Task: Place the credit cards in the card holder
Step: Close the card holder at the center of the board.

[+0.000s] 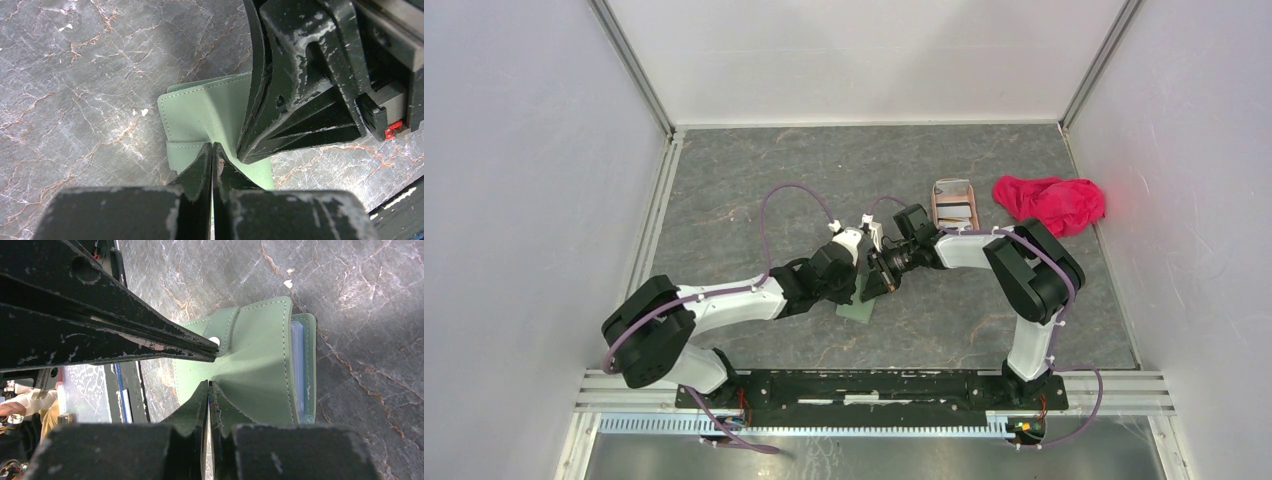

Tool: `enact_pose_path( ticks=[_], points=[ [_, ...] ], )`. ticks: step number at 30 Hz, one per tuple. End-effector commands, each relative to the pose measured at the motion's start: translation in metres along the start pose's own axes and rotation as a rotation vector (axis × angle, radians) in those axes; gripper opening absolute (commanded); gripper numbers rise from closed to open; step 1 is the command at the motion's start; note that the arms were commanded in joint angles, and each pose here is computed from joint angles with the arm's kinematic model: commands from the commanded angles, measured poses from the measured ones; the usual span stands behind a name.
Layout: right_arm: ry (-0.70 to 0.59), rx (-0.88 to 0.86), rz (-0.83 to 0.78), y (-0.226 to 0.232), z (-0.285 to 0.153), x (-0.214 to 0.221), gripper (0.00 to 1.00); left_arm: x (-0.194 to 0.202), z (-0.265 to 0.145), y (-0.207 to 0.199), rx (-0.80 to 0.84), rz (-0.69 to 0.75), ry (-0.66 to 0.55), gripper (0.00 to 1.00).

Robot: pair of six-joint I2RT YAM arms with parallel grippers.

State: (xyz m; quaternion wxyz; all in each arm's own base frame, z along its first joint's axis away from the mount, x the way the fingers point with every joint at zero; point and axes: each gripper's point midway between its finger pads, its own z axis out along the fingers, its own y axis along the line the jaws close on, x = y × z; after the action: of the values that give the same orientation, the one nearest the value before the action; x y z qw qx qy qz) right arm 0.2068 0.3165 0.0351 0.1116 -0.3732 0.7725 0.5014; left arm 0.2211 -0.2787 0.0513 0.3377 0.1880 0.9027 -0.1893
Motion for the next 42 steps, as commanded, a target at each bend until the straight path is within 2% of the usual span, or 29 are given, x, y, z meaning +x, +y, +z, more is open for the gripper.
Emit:
enact_pose_path(
  ticks=[1, 14, 31, 37, 40, 42],
  points=[
    [0.0, 0.043, -0.008, -0.013, 0.003, 0.003, 0.08, 0.0, -0.007, -0.008, 0.051, 0.025, -0.005, 0.02],
    [0.0, 0.047, -0.003, -0.015, 0.003, 0.003, 0.08, 0.0, -0.006, -0.02, 0.111, 0.003, -0.002, 0.02],
    [0.0, 0.049, 0.002, -0.016, 0.003, 0.003, 0.09, 0.012, -0.004, -0.018, 0.106, -0.019, 0.032, 0.02],
    [-0.002, 0.046, -0.001, -0.015, 0.002, 0.003, 0.09, -0.02, -0.024, -0.029, 0.15, -0.049, -0.074, 0.02],
    [-0.001, 0.043, -0.001, -0.015, 0.002, 0.003, 0.09, -0.039, -0.043, -0.029, 0.153, -0.057, -0.149, 0.16],
    [-0.002, 0.039, -0.001, -0.014, 0.002, 0.002, 0.09, -0.044, -0.054, -0.026, 0.153, -0.053, -0.187, 0.19]
  ],
)
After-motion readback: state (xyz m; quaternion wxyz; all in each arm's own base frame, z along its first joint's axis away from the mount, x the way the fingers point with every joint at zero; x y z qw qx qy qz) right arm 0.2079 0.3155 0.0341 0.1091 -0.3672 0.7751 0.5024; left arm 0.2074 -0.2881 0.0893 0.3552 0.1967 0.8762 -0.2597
